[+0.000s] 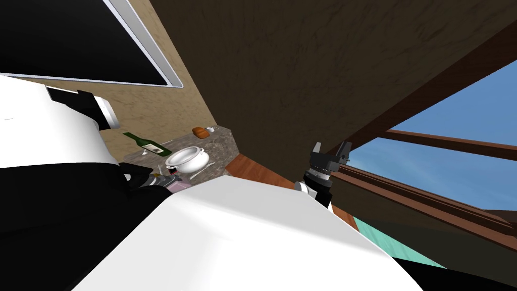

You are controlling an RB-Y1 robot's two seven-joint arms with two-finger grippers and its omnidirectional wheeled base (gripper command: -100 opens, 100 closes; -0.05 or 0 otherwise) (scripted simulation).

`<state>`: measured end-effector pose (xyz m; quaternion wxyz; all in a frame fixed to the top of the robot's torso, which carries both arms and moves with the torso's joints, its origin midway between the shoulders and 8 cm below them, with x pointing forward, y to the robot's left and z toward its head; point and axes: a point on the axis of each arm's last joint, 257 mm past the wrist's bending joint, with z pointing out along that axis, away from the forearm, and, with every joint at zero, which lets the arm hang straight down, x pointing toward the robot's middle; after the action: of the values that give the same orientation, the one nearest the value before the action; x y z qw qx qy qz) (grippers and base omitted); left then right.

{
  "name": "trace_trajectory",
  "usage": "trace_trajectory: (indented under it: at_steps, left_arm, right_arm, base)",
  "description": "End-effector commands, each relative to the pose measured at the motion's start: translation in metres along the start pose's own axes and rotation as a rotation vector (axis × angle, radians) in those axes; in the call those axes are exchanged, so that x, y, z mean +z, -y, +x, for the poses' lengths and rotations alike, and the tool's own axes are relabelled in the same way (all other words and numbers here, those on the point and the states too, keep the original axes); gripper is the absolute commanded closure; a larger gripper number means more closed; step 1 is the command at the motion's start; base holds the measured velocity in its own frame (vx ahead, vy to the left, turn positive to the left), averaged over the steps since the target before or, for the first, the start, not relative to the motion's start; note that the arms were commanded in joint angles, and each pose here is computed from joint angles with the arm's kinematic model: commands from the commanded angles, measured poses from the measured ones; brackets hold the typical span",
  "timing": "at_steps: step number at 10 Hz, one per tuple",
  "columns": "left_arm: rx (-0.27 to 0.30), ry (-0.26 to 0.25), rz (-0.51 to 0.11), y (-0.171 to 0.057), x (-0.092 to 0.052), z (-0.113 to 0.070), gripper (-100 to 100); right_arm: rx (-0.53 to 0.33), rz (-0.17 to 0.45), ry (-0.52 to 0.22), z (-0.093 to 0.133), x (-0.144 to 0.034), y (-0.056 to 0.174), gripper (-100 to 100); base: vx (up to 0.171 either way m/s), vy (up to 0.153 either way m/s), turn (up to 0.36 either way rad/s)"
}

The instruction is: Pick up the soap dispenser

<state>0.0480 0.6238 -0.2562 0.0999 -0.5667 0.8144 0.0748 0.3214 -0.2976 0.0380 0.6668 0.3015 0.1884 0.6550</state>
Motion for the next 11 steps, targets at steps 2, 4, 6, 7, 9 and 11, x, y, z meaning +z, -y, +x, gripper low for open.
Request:
trace_trajectory:
  at_steps: [2,4,6,7,9,11]
  left_arm:
    - [0.000,0.000,0.000,0.000,0.000,0.000,0]
    - [0.006,-0.004,0.003,0.007,-0.009,0.004,100]
    - [0.010,-0.005,0.005,0.013,-0.016,0.007,100]
    - [0.011,-0.006,0.005,0.015,-0.019,0.009,100]
    - [0.013,-0.005,0.006,0.019,-0.023,0.011,100]
    - [0.012,-0.006,0.005,0.018,-0.022,0.010,0]
  right_arm:
    - [0.000,0.000,0.000,0.000,0.000,0.000,0]
    - [0.000,0.000,0.000,0.000,0.000,0.000,0]
    - [0.000,0.000,0.000,0.000,0.000,0.000,0]
    - [0.000,0.000,0.000,0.000,0.000,0.000,0]
    - [0.000,0.000,0.000,0.000,0.000,0.000,0]
    - [0.000,0.000,0.000,0.000,0.000,0.000,0]
  base:
    - [0.000,0.000,0.000]
    - [-0.009,0.030,0.031]
    - [-0.014,0.032,0.020]
    - [-0.007,0.027,0.024]
    - [-0.005,0.023,0.019]
    - [-0.001,0.005,0.000]
